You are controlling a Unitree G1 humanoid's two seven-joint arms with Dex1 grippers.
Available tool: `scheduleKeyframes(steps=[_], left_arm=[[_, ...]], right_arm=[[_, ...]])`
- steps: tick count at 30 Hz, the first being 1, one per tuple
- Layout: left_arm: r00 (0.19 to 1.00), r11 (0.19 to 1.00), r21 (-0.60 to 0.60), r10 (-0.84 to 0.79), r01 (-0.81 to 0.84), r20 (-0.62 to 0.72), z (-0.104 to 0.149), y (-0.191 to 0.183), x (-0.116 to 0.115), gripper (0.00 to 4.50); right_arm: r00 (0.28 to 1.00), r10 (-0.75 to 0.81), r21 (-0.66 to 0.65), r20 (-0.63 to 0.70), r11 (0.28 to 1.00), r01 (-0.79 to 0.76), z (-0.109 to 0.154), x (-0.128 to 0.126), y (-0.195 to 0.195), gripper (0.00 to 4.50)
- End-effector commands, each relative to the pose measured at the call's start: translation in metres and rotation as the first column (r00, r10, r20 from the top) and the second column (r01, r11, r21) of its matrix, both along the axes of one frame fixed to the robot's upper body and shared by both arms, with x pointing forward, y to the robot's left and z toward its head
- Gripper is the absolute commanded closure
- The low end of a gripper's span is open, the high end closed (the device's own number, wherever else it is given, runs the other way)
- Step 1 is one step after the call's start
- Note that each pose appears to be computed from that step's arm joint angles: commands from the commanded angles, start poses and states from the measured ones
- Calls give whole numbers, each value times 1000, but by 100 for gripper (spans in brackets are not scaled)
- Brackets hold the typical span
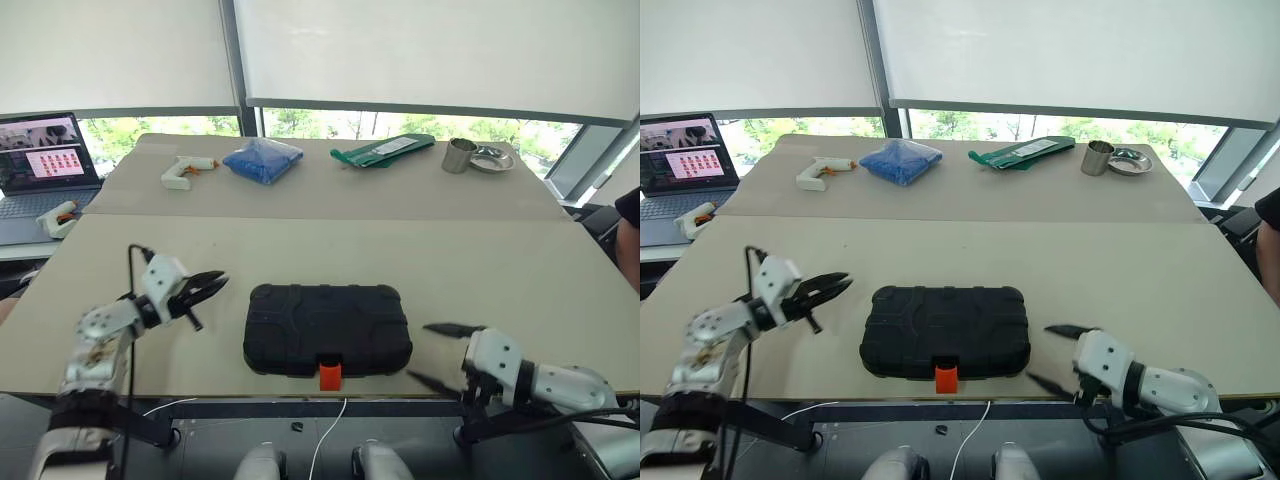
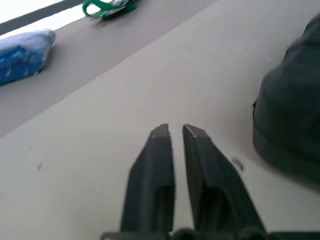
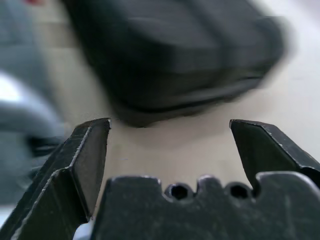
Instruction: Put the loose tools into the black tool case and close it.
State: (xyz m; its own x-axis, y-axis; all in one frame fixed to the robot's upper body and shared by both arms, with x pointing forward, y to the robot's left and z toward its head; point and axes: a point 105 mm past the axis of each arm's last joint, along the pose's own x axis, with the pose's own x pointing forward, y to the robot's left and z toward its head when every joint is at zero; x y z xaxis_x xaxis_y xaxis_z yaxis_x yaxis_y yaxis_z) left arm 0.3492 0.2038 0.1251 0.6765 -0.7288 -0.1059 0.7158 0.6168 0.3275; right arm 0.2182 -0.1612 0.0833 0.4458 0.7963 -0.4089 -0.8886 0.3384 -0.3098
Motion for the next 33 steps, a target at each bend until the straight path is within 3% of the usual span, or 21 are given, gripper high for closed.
scheduleKeyframes(steps=[1, 6, 9, 10, 13, 20, 26, 29, 33], left_arm=[[998, 996, 76, -49, 51, -28, 2, -18, 17, 450], [997, 990, 123, -70, 73, -27, 12, -24, 32, 450], [992, 984, 143, -101, 110, -72, 3, -27, 33, 450], [987, 979, 150, -122, 137, -104, -3, -28, 30, 450], [977, 971, 156, -160, 182, -140, -11, -30, 26, 450], [969, 978, 120, -145, 171, -202, -23, -17, 18, 450], [980, 997, 46, -46, 56, -192, -27, -2, 10, 450], [983, 1000, -19, -19, 16, -182, -23, -2, 4, 450], [985, 989, -46, 132, -138, -111, -11, 9, 3, 450]], right_arm=[[995, 85, 15, -50, 996, -84, -1, -11, 20, 150], [990, 116, 11, -81, 993, -116, -10, -13, 33, 315], [989, 134, 23, -58, 991, -133, -11, -8, 46, 426], [989, 140, 34, -56, 990, -138, -11, -5, 52, 445], [990, 141, 50, -30, 989, -139, -7, 3, 62, 445], [992, 28, 12, 125, 999, -29, 7, 56, 58, 445], [972, -89, 33, 217, 996, 84, 20, 103, 51, 445], [974, -97, 50, 206, 995, 89, 22, 114, 50, 445], [975, -112, 49, 194, 993, 105, 24, 119, 40, 445]])
